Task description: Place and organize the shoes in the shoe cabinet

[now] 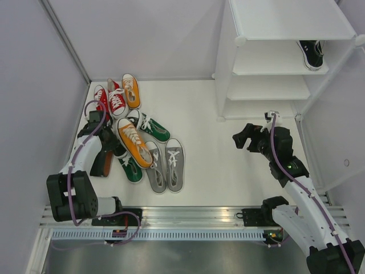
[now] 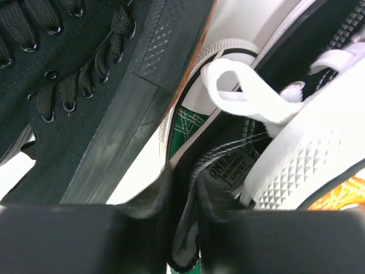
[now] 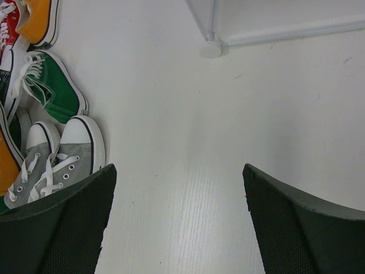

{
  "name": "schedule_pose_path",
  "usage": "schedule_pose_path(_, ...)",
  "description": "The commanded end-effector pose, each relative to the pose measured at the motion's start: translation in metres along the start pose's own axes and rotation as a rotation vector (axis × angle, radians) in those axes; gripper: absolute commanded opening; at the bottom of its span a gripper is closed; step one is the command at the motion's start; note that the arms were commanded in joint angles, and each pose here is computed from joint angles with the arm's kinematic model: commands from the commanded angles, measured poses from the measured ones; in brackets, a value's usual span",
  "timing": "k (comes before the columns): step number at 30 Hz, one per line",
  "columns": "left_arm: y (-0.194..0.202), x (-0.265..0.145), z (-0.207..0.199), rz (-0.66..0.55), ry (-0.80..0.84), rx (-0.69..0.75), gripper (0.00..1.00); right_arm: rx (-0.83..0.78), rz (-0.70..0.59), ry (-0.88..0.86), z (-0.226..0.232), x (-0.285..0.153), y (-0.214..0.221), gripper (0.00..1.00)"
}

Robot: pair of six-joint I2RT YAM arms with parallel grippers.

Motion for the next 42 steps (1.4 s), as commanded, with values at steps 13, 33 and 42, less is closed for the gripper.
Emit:
schedule_pose_path(13, -0.043, -0.118, 0.002, -0.442, -0.046, -0.08, 0.02, -0.017, -0.048, -0.085, 0.014, -0.005, -0.011, 0.94)
schedule_pose_path(33, 0.016, -0.141, -0.032, -0.272, 0.165, -0.036, 0.02, -0.022, -0.053, -0.099, 0.017, -0.013, -0.014, 0.94)
schedule_pose_path(42, 0.098, -0.094, -0.018, -0.03, 0.179, -0.01, 0.09, -0.013, -0.036, -0.115, 0.018, -0.009, -0.009, 0.94)
Point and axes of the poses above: each gripper's point midway between its finger pads, its own x axis out along the fingers, its own z axis along the line the jaws close on, y = z × x, the point moved 7 cm from there along -x, back along the fingers, and after that the axes turned 1 degree about -x, right-handed, at the moved point
